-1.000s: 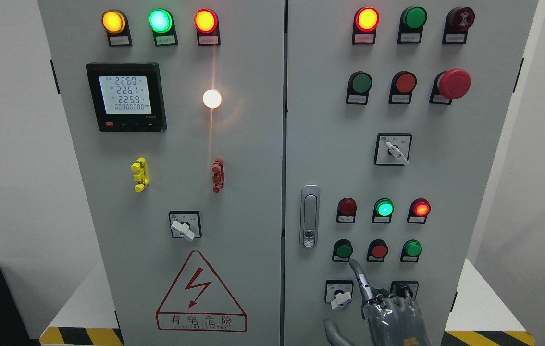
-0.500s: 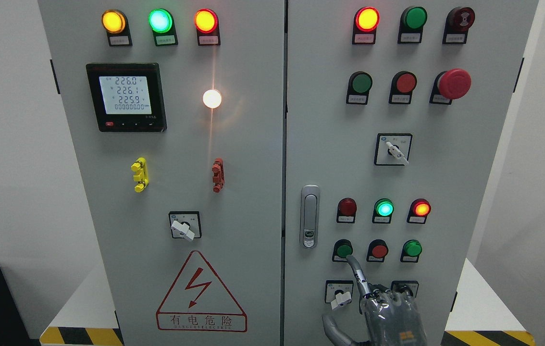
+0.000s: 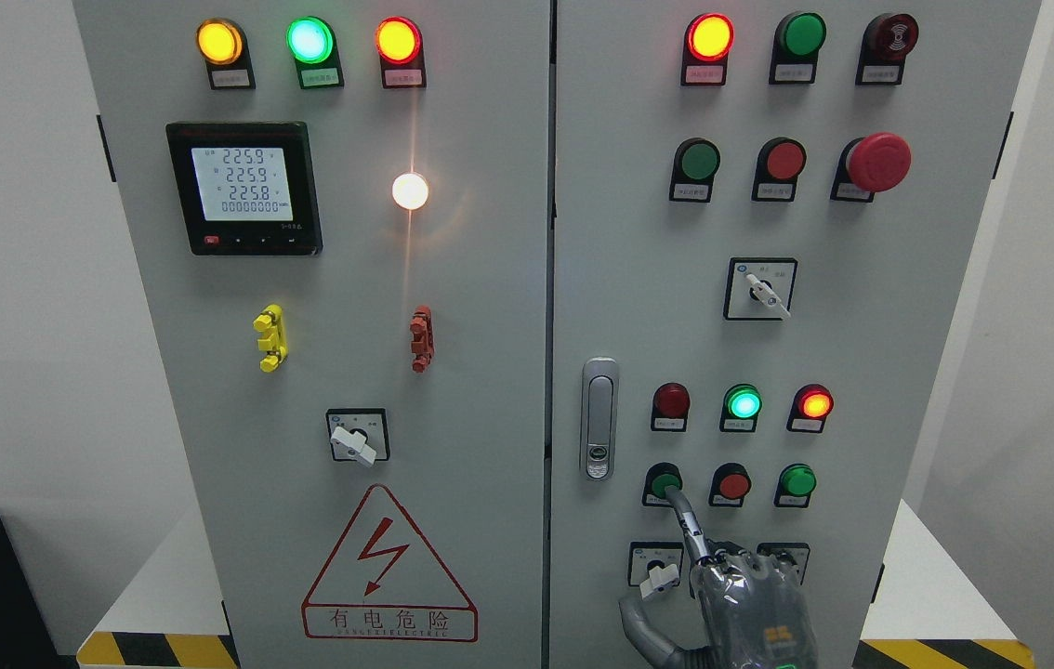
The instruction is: Press green start button
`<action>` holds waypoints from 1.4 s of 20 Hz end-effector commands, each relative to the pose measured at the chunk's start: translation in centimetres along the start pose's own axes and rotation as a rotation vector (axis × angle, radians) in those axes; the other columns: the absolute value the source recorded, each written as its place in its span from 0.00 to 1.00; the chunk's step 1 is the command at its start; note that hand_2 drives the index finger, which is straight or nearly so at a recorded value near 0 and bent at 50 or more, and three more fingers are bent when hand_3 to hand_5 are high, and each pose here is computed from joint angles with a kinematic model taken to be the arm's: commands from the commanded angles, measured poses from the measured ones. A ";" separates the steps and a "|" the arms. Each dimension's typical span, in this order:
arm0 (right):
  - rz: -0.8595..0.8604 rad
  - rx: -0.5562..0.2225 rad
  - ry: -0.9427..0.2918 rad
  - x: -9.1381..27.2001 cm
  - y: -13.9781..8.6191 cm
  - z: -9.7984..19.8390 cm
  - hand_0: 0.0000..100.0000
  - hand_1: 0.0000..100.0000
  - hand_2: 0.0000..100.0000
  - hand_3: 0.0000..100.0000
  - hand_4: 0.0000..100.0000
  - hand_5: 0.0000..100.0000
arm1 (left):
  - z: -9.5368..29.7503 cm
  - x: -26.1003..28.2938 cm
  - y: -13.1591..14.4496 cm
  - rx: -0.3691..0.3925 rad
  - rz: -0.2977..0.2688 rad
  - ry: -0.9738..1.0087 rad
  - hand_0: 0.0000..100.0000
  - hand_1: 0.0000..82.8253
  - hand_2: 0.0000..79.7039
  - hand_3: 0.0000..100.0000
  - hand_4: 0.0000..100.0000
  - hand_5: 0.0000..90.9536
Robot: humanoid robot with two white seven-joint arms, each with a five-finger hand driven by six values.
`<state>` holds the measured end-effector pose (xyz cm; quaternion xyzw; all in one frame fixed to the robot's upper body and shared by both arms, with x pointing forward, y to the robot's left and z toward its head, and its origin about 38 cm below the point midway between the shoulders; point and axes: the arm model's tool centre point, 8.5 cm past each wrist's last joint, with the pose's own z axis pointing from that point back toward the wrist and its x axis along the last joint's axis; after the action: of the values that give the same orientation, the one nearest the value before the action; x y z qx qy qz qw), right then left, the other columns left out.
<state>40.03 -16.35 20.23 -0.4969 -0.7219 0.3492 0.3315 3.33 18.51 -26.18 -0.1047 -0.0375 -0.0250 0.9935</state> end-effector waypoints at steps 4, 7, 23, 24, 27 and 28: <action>-0.006 0.023 -0.005 0.2 0.8 -0.3 0.23 0.32 0.00 0.84 0.89 1.00 | -0.1 1.0 -0.1 -0.002 -0.005 -0.027 0.12 0.67 0.00 0.00 0.00 0.00; -0.006 0.026 -0.005 0.2 0.9 -0.3 0.24 0.32 0.00 0.84 0.89 1.00 | -0.1 1.0 -0.1 -0.002 -0.005 -0.027 0.12 0.67 0.00 0.00 0.00 0.00; -0.004 0.035 0.010 0.0 1.3 -0.4 0.24 0.32 0.00 0.84 0.89 1.00 | -0.1 1.0 -0.1 -0.003 -0.005 -0.027 0.12 0.67 0.00 0.00 0.00 0.00; -0.004 0.034 0.008 0.0 1.2 -0.5 0.24 0.32 0.00 0.84 0.89 1.00 | -0.1 1.0 -0.1 -0.003 -0.005 -0.027 0.12 0.67 0.00 0.00 0.00 0.00; -0.005 0.027 0.008 0.0 1.0 -0.6 0.24 0.32 0.00 0.84 0.89 1.00 | -0.1 1.0 -0.1 -0.003 -0.005 -0.027 0.12 0.67 0.00 0.00 0.00 0.00; -0.006 0.024 0.006 0.0 0.9 -0.6 0.24 0.32 0.00 0.84 0.89 1.00 | -0.1 1.0 -0.1 -0.003 -0.005 -0.027 0.12 0.67 0.00 0.00 0.00 0.00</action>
<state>40.90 -16.01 19.77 -0.4931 -0.7175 0.3552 0.3404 3.33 18.54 -26.19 -0.1031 -0.0376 -0.0249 0.9937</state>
